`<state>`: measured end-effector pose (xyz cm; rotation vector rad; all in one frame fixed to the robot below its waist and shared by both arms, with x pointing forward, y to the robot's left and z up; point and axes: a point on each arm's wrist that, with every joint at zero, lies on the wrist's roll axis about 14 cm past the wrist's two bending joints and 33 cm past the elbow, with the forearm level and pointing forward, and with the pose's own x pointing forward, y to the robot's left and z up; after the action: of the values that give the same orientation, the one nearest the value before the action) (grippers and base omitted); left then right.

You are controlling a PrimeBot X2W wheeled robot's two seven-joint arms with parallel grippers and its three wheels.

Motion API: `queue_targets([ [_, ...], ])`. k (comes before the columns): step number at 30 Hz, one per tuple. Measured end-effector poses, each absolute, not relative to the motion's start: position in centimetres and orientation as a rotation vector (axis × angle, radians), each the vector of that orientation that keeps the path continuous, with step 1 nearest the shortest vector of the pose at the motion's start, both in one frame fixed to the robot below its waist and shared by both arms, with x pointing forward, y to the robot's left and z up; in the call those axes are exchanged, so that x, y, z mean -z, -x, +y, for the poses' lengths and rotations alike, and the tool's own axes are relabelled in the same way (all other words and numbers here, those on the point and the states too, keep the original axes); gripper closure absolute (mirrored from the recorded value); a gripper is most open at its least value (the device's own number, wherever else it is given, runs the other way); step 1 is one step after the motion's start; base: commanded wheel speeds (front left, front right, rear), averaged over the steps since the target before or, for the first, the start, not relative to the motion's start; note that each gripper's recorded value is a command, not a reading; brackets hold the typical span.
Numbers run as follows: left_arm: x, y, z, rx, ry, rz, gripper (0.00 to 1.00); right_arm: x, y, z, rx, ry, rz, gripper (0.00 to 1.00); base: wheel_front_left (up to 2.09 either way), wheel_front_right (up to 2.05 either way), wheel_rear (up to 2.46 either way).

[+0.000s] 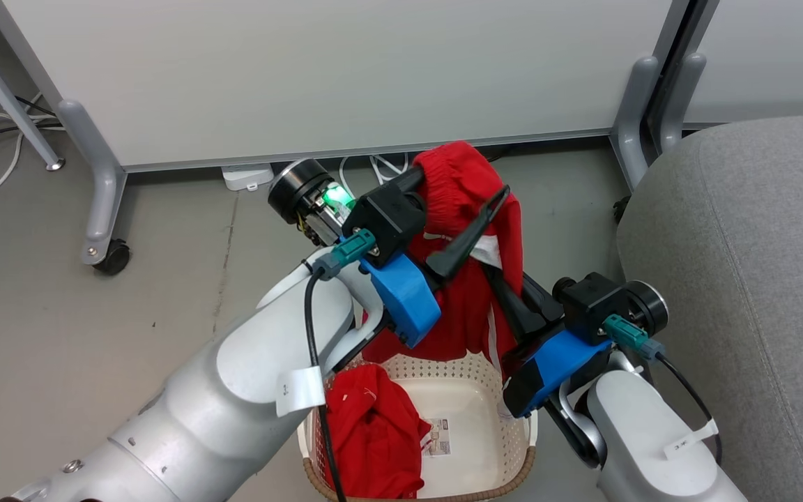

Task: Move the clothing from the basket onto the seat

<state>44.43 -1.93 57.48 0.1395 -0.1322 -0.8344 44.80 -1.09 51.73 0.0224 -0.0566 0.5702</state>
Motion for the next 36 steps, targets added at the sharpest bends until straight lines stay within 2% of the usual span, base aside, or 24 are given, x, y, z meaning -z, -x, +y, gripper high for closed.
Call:
queue_targets([
  [15,-54.5,-43.0,-2.0,0.841,-0.106,-0.050,0.00,-52.5,-45.6,-3.1,-0.497,-0.063,-0.079,1.00,0.00,0.00,0.00],
  [26,-52.6,-42.8,-2.3,0.852,-0.087,-0.017,0.00,-53.0,-45.8,-7.2,-0.378,-0.085,-0.106,1.00,0.00,0.00,0.00],
  [36,-51.6,-42.3,-5.2,0.932,-0.070,-0.017,0.00,-53.0,-44.8,-12.5,-0.240,-0.068,-0.119,1.00,0.00,0.00,0.00],
])
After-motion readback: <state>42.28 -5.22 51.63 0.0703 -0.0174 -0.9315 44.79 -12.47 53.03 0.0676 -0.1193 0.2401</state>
